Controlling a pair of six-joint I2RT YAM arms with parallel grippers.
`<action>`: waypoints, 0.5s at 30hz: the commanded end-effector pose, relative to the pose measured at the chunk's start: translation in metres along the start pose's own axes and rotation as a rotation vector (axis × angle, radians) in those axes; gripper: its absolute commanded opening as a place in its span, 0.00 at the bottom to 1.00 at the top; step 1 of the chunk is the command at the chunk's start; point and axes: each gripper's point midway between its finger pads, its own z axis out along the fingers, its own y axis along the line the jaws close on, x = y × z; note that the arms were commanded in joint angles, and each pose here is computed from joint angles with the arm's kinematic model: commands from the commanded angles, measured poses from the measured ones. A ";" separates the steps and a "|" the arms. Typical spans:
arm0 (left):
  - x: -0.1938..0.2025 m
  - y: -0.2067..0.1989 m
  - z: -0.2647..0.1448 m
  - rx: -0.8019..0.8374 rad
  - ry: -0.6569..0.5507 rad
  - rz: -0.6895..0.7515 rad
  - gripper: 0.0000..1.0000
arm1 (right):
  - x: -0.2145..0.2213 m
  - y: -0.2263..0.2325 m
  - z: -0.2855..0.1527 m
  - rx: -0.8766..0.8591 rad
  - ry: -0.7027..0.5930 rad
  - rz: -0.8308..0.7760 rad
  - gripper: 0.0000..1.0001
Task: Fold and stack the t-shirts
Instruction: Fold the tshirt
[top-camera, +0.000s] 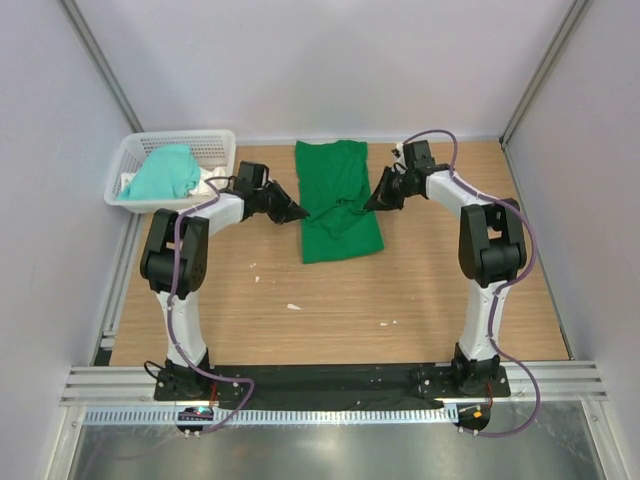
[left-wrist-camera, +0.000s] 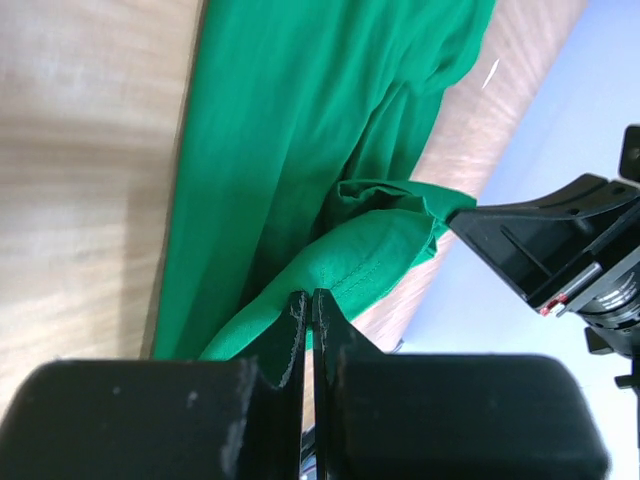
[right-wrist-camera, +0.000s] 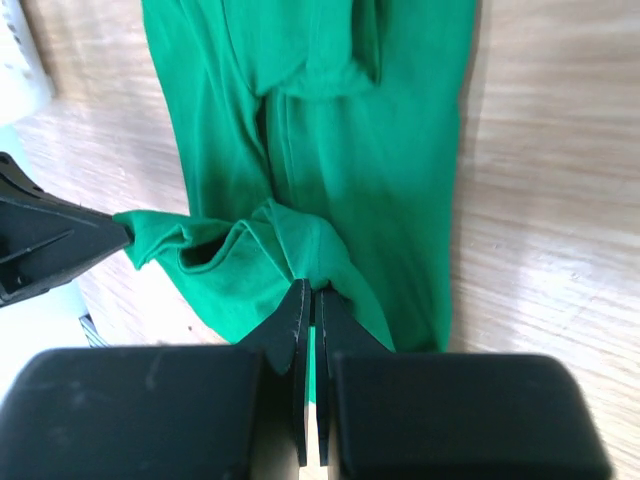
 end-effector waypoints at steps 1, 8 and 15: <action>-0.012 -0.021 -0.001 0.057 0.012 0.022 0.00 | -0.021 0.011 -0.009 -0.033 -0.035 -0.020 0.01; -0.026 -0.011 0.011 0.031 0.010 -0.011 0.00 | -0.034 0.005 0.003 -0.049 -0.046 0.002 0.01; -0.038 0.000 0.011 0.006 -0.018 -0.034 0.00 | -0.046 0.007 0.011 -0.070 -0.049 0.008 0.01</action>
